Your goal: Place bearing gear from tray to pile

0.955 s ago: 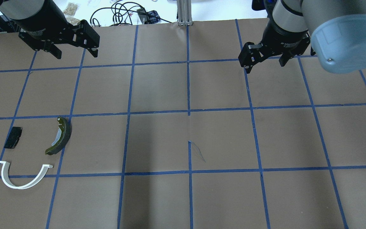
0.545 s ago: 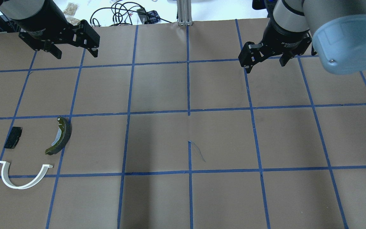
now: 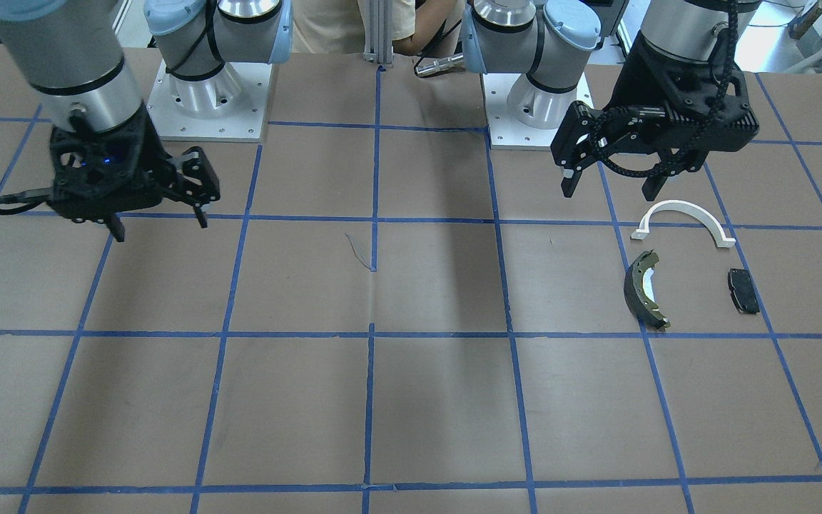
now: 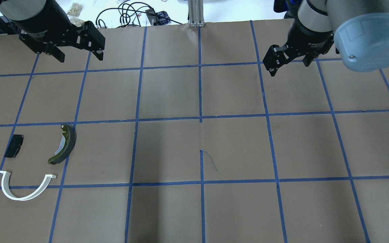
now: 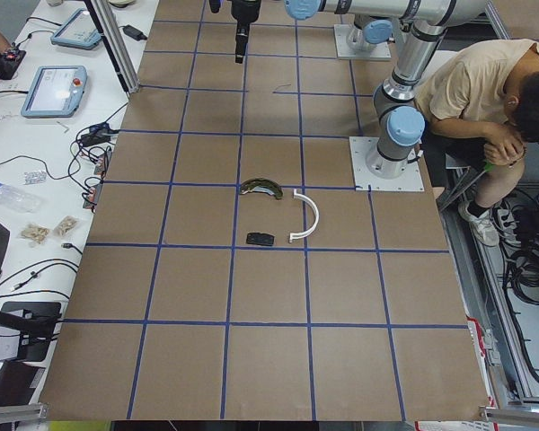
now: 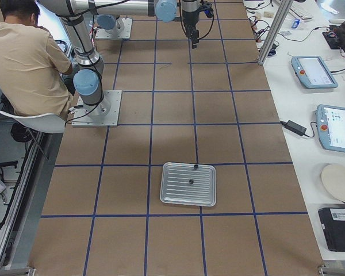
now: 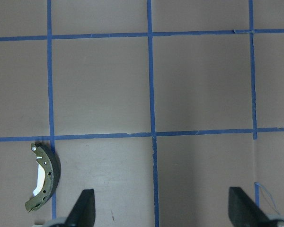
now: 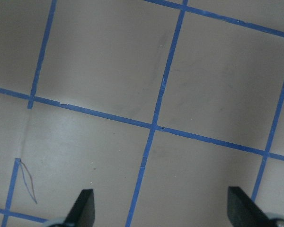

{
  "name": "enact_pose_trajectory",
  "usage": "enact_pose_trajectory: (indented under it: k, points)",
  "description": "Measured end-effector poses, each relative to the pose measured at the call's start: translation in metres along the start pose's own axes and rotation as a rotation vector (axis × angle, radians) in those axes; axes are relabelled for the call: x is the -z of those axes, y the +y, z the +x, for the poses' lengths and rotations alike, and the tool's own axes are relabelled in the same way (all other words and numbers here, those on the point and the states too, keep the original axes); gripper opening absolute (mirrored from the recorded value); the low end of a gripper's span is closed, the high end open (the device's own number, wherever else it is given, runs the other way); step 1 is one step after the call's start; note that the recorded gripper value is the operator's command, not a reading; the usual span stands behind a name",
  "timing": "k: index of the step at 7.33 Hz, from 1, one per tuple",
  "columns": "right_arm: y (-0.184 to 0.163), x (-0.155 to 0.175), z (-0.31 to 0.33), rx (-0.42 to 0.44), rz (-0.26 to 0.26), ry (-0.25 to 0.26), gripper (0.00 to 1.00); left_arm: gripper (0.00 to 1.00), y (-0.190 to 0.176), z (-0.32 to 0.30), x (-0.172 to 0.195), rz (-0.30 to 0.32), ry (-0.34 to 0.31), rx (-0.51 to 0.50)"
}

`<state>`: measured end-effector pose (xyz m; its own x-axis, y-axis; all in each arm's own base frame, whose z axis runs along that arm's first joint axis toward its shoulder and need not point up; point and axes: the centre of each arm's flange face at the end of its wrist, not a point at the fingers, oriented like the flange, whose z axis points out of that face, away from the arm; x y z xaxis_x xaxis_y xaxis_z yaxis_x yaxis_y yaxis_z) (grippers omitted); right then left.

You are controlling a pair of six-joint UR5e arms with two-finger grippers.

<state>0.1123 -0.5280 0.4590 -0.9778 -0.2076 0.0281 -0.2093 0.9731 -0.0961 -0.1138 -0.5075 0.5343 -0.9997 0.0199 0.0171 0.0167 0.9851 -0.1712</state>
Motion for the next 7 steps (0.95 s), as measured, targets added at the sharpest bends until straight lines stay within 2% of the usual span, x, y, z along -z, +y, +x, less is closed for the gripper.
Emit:
enact_pose_trajectory:
  k: [2,3,5,7]
  points:
    - [0.006,-0.016,0.104,-0.12,-0.025,0.011,1.0,1.0,0.0,0.0,0.0,0.0,0.0,0.0]
    - [0.015,-0.026,0.158,-0.136,-0.045,0.011,1.0,1.0,0.0,0.0,0.0,0.0,0.0,0.0]
    - [0.046,-0.064,0.273,-0.122,-0.092,-0.011,1.0,1.0,0.0,0.0,0.0,0.0,0.0,0.0]
    - [0.09,-0.122,0.393,-0.076,-0.087,-0.008,1.0,1.0,0.0,0.0,0.0,0.001,0.0,0.0]
